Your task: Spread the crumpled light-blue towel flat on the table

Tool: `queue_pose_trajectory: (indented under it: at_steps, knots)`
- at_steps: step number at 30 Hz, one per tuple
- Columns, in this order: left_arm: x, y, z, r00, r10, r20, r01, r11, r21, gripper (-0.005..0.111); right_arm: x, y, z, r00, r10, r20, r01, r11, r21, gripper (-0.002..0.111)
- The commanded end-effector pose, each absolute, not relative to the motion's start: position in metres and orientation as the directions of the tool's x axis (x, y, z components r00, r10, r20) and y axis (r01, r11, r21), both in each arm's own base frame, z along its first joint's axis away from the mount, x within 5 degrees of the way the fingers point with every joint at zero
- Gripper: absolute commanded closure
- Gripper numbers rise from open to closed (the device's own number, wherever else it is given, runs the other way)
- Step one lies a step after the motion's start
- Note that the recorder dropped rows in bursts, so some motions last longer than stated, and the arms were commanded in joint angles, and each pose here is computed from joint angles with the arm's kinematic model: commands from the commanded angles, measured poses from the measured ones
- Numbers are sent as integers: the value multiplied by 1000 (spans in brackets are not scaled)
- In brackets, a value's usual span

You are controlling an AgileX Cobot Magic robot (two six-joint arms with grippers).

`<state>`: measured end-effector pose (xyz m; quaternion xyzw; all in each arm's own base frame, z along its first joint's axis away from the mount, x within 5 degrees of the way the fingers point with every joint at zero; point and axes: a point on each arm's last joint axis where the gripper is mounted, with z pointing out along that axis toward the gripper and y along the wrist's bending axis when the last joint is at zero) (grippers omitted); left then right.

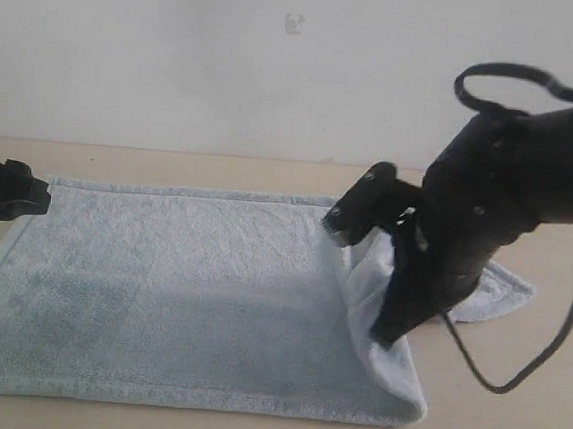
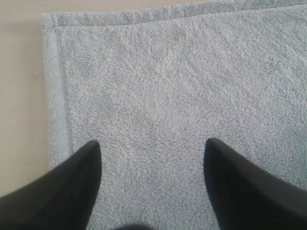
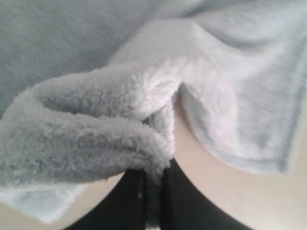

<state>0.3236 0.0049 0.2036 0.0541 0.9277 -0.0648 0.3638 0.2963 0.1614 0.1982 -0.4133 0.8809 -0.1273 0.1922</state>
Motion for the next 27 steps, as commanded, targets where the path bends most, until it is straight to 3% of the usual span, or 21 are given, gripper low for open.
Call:
queue_pose_trajectory:
  at_steps: [1, 6, 10, 13, 15, 17, 20, 21, 27]
  knots:
    - [324, 2, 205, -728, 26, -686, 137, 985, -108, 47, 282, 118, 238, -719, -692, -68, -529, 607, -592, 107]
    - [324, 2, 205, -728, 26, -686, 137, 985, -108, 47, 263, 66, 235, -846, -521, 113, -471, 630, -618, 107]
    - [324, 2, 205, -728, 26, -686, 137, 985, -108, 47, 233, 48, 204, -840, -488, 239, -540, 705, -460, 107]
    - [324, 2, 205, -731, 27, -682, 142, 983, -113, 47, 220, 45, 185, -827, -500, 257, -562, 716, -413, 105]
    - [324, 2, 205, -731, 25, -682, 141, 983, -115, 47, 219, 49, 183, -834, -500, 235, -552, 745, -374, 96]
    - [324, 2, 205, -731, 25, -682, 141, 983, -115, 47, 220, 57, 186, -843, -503, 190, -538, 785, -309, 77]
    - [324, 2, 205, -731, 25, -682, 141, 983, -115, 47, 222, 64, 193, -868, -494, 55, -489, 829, -271, 36]
    - [324, 2, 205, -731, 25, -682, 141, 983, -115, 47, 223, 65, 196, -874, -486, 13, -472, 840, -268, 30]
    - [324, 2, 205, -730, 24, -684, 139, 984, -113, 47, 225, 59, 224, -873, -437, -216, -352, 871, -342, 46]
